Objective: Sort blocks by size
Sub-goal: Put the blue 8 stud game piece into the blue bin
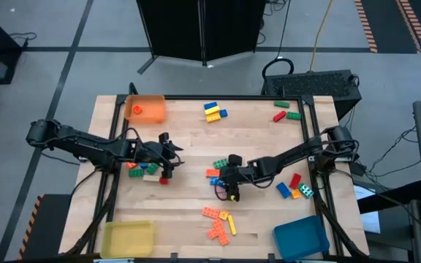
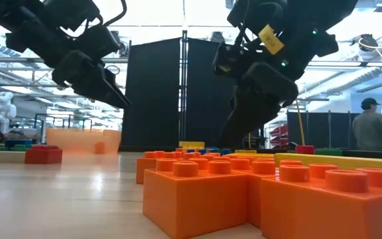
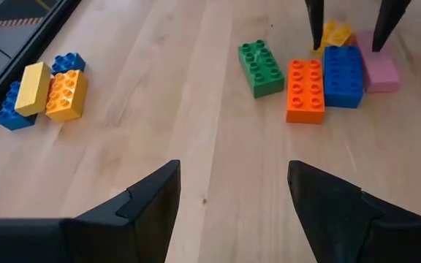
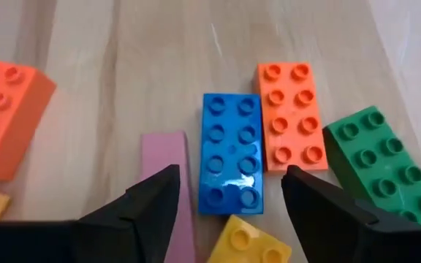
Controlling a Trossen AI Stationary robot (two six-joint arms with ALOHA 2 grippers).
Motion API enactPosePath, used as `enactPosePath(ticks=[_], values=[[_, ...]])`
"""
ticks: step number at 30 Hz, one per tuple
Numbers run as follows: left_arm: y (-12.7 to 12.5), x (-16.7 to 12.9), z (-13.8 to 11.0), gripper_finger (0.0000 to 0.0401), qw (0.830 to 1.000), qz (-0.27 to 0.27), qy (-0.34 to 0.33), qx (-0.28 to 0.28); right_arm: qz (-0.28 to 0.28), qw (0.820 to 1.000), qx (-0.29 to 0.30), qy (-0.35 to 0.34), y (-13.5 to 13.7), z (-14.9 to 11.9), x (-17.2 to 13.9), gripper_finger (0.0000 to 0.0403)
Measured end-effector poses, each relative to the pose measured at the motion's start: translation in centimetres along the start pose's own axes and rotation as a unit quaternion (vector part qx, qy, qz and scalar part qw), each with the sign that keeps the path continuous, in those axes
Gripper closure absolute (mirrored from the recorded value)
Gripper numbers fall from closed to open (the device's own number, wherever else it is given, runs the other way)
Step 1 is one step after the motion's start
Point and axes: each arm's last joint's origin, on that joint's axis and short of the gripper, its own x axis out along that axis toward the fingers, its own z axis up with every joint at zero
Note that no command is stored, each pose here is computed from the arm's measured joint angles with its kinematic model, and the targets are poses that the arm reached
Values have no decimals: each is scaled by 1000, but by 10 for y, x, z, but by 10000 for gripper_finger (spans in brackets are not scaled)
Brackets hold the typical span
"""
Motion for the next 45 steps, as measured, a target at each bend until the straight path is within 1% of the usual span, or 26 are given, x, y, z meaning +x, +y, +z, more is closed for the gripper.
enactPosePath(ticks=[8, 13, 16, 19, 24, 26, 32, 38, 45], values=[[0, 0, 1, 147, 1000, -3, -4, -8, -15, 1000, -7, 24, -1, -11, 16, 193], [0, 0, 1, 147, 1000, -3, -5, -13, -12, 999, -8, 28, -2, -11, 17, 193], [0, 0, 2, 147, 1000, -3, -11, -13, -11, 1000, -9, 28, -2, -11, 16, 201], [0, 0, 3, 147, 1000, -3, -14, -14, -9, 1000, -10, 28, -2, -11, 16, 221], [0, 0, 4, 147, 1000, -3, -20, -15, -8, 1000, -10, 28, -2, -10, 15, 269], [0, 0, 4, 147, 1000, -3, -22, -15, -7, 1000, -10, 27, -2, -10, 15, 278], [0, 0, 4, 147, 1000, -3, -22, -16, -7, 1000, -9, 15, -2, -5, 7, 268], [0, 0, 6, 147, 999, -2, -32, -18, -2, 1000, -8, -9, -3, 5, -12, 267], [0, -1, 12, 147, 998, -12, -64, -13, -7, 1000, 1, 1, -6, 10, -40, 267]])
